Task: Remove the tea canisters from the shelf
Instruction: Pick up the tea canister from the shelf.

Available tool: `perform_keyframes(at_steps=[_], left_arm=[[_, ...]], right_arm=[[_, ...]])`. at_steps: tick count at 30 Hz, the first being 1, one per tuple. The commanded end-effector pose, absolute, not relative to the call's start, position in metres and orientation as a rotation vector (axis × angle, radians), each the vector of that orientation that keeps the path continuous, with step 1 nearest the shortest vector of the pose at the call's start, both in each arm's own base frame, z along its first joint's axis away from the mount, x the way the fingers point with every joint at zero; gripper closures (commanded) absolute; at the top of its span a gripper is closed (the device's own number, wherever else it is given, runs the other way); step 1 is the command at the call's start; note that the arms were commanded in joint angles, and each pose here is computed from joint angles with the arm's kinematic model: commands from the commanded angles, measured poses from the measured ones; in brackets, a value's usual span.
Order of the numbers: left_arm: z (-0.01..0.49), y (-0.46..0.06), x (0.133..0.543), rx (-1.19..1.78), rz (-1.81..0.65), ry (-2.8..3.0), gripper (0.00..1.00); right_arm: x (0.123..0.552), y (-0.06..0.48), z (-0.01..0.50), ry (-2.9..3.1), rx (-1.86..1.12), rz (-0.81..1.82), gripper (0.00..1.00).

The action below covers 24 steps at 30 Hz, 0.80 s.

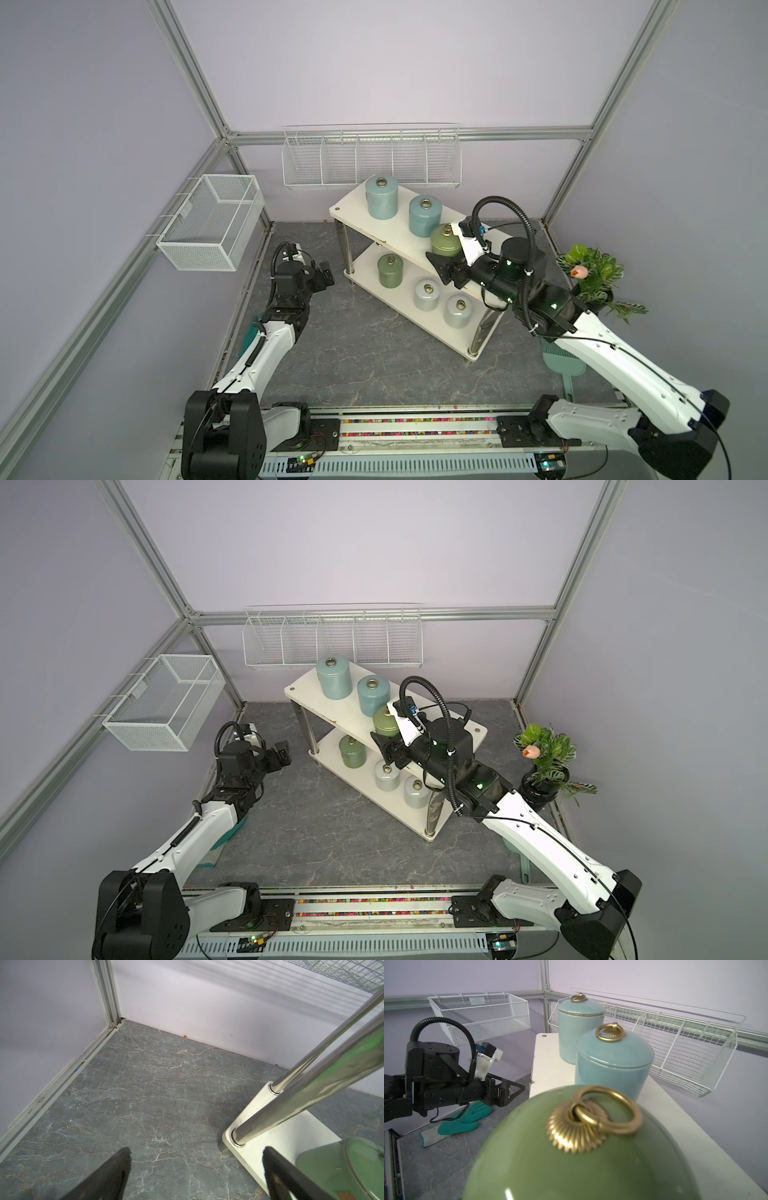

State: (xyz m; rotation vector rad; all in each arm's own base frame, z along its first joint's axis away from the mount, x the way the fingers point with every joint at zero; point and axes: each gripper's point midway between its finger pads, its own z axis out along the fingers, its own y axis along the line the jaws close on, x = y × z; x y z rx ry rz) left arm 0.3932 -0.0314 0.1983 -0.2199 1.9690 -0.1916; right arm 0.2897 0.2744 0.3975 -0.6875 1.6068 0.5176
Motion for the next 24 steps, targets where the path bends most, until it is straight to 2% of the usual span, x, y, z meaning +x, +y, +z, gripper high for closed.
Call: perform_keyframes(at_steps=[1, 24], left_arm=[[0.213, -0.032, 0.400, -0.221, -0.186, 1.942, 0.00], [0.220, -0.022, 0.401, -0.279, -0.142, 1.938, 0.00]], right_arm=[[0.277, 0.288, 0.457, 1.410, -0.676, 0.612, 0.51], [0.226, 0.387, 0.443, 1.334, -0.878, 0.834, 0.53]])
